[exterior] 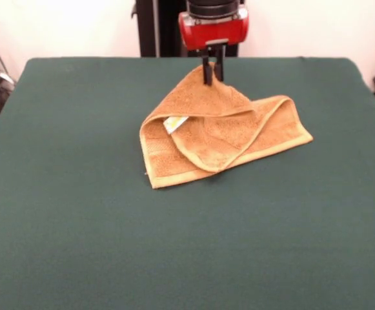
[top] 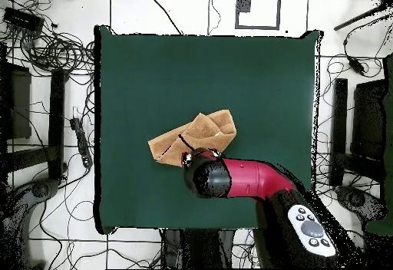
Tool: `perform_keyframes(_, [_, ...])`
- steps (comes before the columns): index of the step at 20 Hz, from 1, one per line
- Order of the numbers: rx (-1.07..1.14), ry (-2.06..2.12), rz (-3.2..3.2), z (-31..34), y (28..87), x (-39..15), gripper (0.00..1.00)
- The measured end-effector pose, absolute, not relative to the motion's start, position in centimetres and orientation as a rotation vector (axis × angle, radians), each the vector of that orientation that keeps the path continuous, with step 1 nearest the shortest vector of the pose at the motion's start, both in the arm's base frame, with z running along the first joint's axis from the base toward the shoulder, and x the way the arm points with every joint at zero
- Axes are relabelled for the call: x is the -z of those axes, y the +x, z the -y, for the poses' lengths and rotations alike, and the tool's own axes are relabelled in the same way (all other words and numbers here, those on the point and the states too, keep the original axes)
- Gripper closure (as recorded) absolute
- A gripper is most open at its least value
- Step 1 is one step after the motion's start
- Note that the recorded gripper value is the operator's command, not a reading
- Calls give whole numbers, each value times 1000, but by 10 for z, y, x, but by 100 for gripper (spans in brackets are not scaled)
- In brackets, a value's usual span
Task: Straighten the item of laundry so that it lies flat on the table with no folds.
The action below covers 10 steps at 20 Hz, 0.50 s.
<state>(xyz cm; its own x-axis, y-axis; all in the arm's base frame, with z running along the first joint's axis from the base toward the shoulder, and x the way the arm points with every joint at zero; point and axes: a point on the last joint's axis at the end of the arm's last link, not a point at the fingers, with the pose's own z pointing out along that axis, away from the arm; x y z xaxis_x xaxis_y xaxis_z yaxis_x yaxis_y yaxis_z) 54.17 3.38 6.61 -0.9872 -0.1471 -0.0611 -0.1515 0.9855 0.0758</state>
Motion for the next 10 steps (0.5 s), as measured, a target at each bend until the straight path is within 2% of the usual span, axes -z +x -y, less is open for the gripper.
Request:
perform_keyframes(1, [-124, -231, -3075, -34, 542, -66, 100])
perform_keyframes(2, [-113, -268, -3073, -37, 539, -66, 0])
perform_keyframes(10, [47, -417, -3102, -68, 511, -59, 0])
